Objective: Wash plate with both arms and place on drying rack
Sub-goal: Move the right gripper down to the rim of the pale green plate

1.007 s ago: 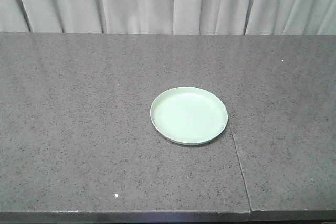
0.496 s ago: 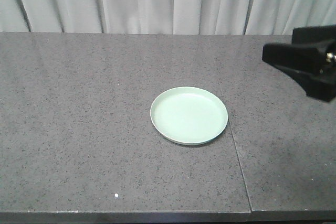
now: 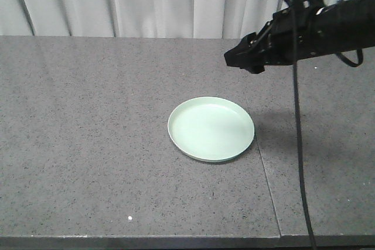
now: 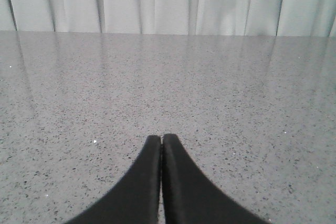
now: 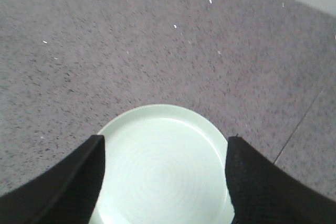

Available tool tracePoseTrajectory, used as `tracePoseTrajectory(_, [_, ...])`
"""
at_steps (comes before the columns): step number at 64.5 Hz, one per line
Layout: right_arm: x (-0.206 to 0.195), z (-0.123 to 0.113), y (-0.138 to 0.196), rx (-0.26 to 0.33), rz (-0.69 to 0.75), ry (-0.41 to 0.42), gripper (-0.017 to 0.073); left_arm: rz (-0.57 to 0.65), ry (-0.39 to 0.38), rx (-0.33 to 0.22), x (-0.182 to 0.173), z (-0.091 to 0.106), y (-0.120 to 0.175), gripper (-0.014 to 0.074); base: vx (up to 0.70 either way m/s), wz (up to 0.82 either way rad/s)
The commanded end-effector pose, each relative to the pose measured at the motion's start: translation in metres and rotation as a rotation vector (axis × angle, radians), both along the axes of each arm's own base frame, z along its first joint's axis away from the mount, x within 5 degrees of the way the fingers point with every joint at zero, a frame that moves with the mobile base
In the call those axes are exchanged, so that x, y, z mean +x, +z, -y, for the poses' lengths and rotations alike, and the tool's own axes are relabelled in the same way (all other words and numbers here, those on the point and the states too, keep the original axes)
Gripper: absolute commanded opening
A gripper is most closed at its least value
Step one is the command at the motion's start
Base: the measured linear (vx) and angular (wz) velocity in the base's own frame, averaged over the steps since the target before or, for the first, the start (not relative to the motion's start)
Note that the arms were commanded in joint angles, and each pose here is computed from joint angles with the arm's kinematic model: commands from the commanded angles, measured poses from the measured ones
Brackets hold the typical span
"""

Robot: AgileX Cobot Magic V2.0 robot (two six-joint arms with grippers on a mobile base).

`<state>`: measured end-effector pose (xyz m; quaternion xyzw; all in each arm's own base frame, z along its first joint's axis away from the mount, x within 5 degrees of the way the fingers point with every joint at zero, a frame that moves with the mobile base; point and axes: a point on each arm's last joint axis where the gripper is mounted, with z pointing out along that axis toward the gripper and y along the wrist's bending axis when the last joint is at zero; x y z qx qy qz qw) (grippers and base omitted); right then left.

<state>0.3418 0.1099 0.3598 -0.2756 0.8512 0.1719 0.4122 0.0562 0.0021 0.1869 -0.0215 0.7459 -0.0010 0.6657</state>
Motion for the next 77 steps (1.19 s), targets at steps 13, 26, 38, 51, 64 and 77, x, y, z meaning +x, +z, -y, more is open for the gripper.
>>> tracePoseTrajectory(13, [0.053,0.004,-0.042,-0.183,-0.204,-0.209,0.048,0.114,-0.012,-0.012,-0.002,0.001,0.017,-0.0006,0.0,0.0])
tracePoseTrajectory(26, [0.074,0.0,-0.079,-0.235,-0.317,-0.211,0.048,0.114,-0.012,-0.012,-0.002,0.001,0.017,-0.0006,0.0,0.0])
tracePoseTrajectory(38, [0.085,-0.001,-0.105,-0.268,-0.37,-0.217,0.048,0.114,-0.012,-0.012,-0.002,0.001,0.017,-0.0006,0.0,0.0])
tracePoseTrajectory(51, [0.088,-0.001,-0.117,-0.279,-0.397,-0.215,0.047,0.114,-0.012,-0.012,-0.002,0.001,0.017,-0.0006,0.0,0.0])
tracePoseTrajectory(64, [0.087,-0.001,-0.121,-0.294,-0.426,-0.208,0.0316,0.114,-0.012,-0.012,-0.002,0.001,0.017,-0.0006,0.0,0.0])
tracePoseTrajectory(77, [0.085,0.0,-0.122,-0.308,-0.443,-0.204,0.0008,0.114,-0.012,-0.012,-0.002,0.001,0.017,-0.0006,0.0,0.0])
